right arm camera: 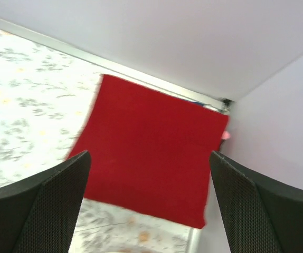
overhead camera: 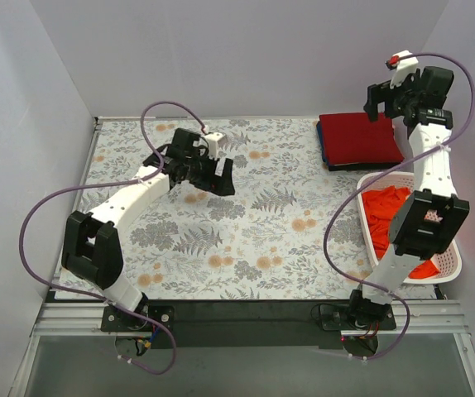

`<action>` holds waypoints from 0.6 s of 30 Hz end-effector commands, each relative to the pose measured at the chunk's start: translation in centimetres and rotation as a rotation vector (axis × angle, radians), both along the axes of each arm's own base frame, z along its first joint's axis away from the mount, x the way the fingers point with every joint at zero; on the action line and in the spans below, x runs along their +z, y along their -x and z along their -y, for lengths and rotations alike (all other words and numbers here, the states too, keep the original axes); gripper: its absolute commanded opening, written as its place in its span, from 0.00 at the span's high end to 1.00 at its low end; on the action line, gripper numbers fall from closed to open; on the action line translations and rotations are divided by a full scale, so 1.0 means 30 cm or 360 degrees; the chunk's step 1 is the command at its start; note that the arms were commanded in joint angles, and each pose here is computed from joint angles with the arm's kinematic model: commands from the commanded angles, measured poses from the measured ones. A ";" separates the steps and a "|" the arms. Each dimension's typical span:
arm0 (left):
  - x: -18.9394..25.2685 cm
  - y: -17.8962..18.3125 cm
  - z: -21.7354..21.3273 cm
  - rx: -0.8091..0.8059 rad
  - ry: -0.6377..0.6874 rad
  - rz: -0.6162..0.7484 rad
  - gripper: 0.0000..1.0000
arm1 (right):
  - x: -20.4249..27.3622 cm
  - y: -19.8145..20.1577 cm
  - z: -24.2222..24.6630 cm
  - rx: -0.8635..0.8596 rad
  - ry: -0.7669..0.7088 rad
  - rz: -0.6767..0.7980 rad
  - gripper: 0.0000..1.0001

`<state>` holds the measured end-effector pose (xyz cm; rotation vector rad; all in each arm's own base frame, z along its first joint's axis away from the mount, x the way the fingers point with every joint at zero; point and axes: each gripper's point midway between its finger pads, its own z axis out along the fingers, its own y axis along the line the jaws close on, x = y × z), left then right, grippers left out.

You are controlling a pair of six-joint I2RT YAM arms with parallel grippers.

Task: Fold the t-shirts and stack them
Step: Reset both grippers

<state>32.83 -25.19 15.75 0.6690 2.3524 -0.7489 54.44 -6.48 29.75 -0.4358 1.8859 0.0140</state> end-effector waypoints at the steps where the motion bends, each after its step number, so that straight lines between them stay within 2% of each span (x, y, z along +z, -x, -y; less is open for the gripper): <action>1: 0.037 -0.045 -0.090 0.0170 0.0067 -0.0145 0.14 | -0.050 0.164 -0.131 0.0149 -0.0190 -0.0207 0.02; 4: 0.072 -0.113 -0.203 0.0333 0.0117 -0.0170 0.14 | -0.043 0.293 -0.203 0.0211 -0.0263 -0.0284 0.02; 7: 0.109 -0.139 -0.260 0.0403 0.0087 -0.0092 0.14 | -0.149 0.417 -0.280 0.0294 -0.0368 -0.0484 0.02; 8: 0.083 -0.140 -0.296 0.0461 0.0016 -0.0083 0.14 | -0.191 0.474 -0.305 0.0323 -0.0409 -0.0547 0.02; 11: 0.045 -0.107 -0.352 0.0516 -0.0073 -0.0094 0.14 | -0.247 0.588 -0.351 0.0393 -0.0461 -0.0629 0.02; 12: -0.005 -0.068 -0.370 0.0530 -0.0107 -0.0149 0.14 | -0.315 0.638 -0.361 0.0391 -0.0486 -0.0710 0.02; 15: -0.050 0.005 -0.391 0.0532 -0.0117 -0.0186 0.14 | -0.358 0.729 -0.391 0.0436 -0.0491 -0.0747 0.02; 18: -0.060 0.047 -0.412 0.0546 -0.0124 -0.0188 0.14 | -0.416 0.788 -0.391 0.0408 -0.0395 -0.0798 0.02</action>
